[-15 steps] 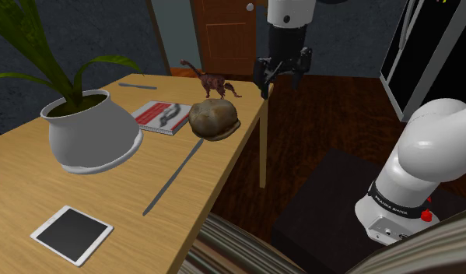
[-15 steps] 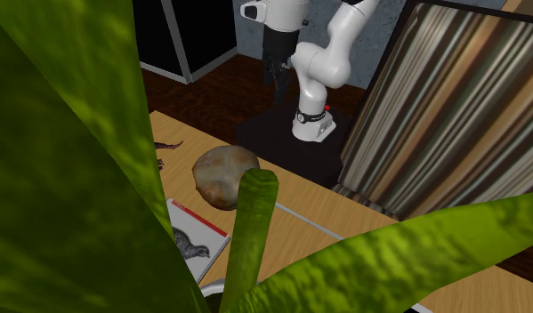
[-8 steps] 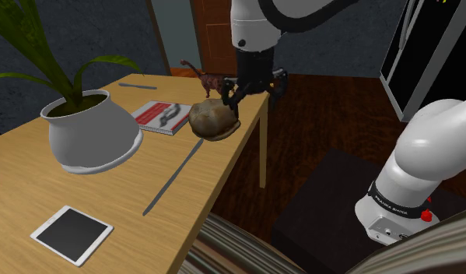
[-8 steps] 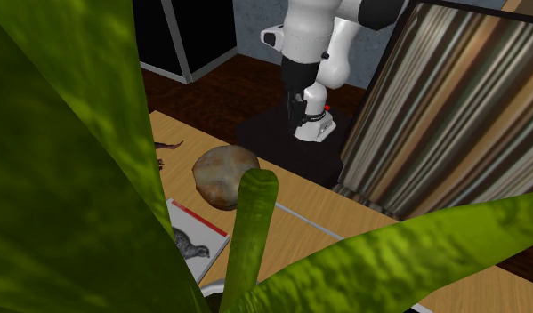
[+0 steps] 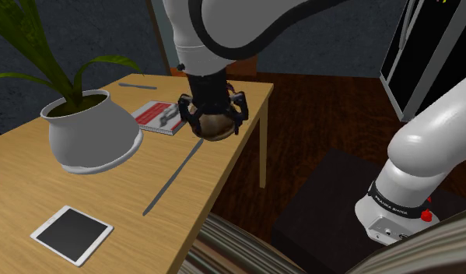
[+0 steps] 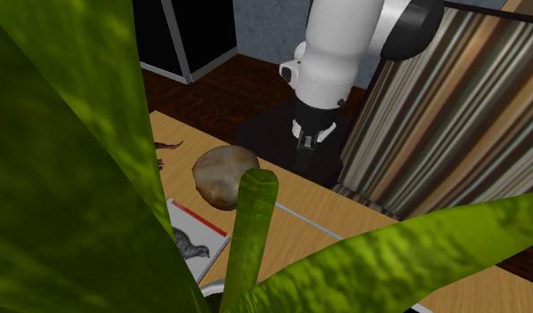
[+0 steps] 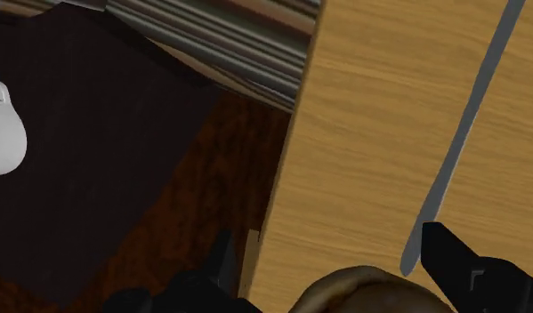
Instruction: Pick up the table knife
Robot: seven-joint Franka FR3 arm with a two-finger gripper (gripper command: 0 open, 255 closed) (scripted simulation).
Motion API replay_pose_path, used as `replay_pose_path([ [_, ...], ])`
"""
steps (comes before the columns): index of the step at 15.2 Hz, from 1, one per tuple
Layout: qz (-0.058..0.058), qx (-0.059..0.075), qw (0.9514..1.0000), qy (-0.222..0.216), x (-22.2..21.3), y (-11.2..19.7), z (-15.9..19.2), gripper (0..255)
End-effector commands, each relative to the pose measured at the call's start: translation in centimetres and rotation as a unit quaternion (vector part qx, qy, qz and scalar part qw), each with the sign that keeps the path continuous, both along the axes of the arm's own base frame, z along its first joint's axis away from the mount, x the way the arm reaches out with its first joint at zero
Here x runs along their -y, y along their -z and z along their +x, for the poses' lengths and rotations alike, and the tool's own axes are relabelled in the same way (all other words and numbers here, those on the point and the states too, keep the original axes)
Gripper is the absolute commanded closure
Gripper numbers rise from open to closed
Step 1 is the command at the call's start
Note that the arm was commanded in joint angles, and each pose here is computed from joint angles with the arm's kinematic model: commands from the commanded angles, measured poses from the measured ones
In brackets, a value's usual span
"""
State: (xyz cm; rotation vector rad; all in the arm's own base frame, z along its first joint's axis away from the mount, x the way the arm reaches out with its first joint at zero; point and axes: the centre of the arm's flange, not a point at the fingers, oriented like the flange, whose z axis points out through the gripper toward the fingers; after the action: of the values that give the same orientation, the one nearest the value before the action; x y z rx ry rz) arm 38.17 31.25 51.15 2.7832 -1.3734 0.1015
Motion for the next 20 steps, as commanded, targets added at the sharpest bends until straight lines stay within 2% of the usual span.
replay_pose_path([
  [1,0.004,-0.001,0.9992,0.039,-2.1,0.8,1.6,0],
  [4,0.007,-0.003,0.9957,0.092,-5.0,1.8,4.3,0],
  [7,0.010,-0.005,0.9894,0.145,-7.6,2.8,7.2,0],
  [14,0.010,-0.005,0.9894,0.145,-7.6,6.5,7.2,0],
  [17,0.010,-0.005,0.9894,0.145,-7.6,6.8,7.2,0],
  [18,0.010,-0.005,0.9894,0.145,-7.6,6.8,7.2,255],
  [20,0.010,-0.005,0.9894,0.145,-7.6,6.8,7.2,255],
])
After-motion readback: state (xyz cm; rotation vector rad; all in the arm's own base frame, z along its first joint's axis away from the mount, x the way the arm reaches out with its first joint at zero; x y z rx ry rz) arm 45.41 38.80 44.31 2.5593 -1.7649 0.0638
